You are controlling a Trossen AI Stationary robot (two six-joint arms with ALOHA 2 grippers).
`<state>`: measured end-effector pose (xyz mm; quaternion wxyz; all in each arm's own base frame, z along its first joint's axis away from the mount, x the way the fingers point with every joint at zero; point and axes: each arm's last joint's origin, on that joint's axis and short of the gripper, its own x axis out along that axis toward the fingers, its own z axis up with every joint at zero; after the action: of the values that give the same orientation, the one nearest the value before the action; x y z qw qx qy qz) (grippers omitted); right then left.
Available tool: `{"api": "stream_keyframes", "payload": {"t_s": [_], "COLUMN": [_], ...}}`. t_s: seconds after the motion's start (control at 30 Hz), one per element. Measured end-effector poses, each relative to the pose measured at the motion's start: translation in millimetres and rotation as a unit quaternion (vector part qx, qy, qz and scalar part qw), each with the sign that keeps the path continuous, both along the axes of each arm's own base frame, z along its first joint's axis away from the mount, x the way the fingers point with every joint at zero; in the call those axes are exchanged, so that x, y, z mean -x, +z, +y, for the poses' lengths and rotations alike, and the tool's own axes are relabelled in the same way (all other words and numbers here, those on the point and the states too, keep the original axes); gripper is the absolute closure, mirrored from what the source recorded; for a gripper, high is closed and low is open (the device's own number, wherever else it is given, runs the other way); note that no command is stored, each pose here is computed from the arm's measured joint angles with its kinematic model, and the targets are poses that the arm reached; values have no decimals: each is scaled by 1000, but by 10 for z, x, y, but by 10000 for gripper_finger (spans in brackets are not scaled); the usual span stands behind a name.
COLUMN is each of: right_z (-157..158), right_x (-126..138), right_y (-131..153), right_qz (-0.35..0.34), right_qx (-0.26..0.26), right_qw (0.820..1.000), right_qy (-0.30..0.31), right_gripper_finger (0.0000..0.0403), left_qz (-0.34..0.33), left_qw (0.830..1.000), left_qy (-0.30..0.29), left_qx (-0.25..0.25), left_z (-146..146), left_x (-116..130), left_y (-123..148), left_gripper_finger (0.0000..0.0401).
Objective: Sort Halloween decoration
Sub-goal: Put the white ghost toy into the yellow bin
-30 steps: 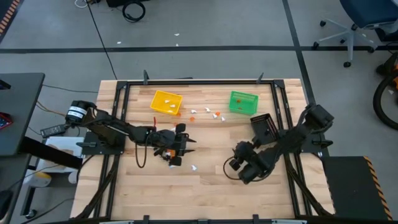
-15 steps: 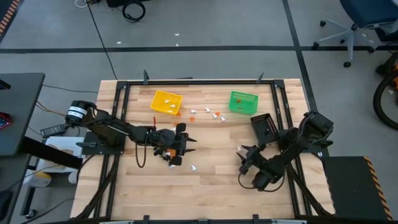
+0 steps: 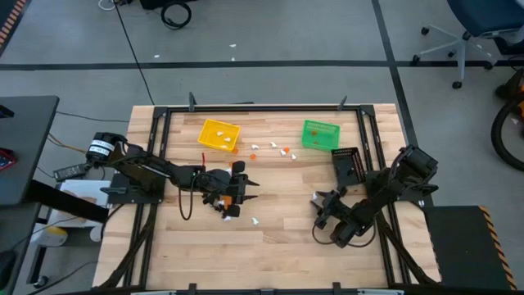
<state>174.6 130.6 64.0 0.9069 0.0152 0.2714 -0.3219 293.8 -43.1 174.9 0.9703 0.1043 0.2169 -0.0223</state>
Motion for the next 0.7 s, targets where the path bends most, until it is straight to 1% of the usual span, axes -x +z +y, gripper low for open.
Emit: {"api": "stream_keyframes", "payload": {"t_s": [0.1,0.17,0.33,0.7], "right_z": [24,5,-12,8], "right_x": [-77,-102,-136,-152], "right_y": [35,36,40,31], "right_qz": [18,27,30,48], "right_qx": [2,-7,-25,-36], "right_qw": [1000,1000,999,998], "right_qy": [7,3,-3,15], "right_gripper_finger": [198,201,223,326], "left_qz": [1,1,1,9], "left_qw": [1000,1000,1000,1000], "left_qy": [0,-3,-5,-6], "left_qx": [-1,-6,-11,-13], "left_z": [0,0,0,1], "left_x": [1,1,1,7], "left_y": [-2,-2,-1,-16], "left_gripper_finger": [241,241,241,241]}}
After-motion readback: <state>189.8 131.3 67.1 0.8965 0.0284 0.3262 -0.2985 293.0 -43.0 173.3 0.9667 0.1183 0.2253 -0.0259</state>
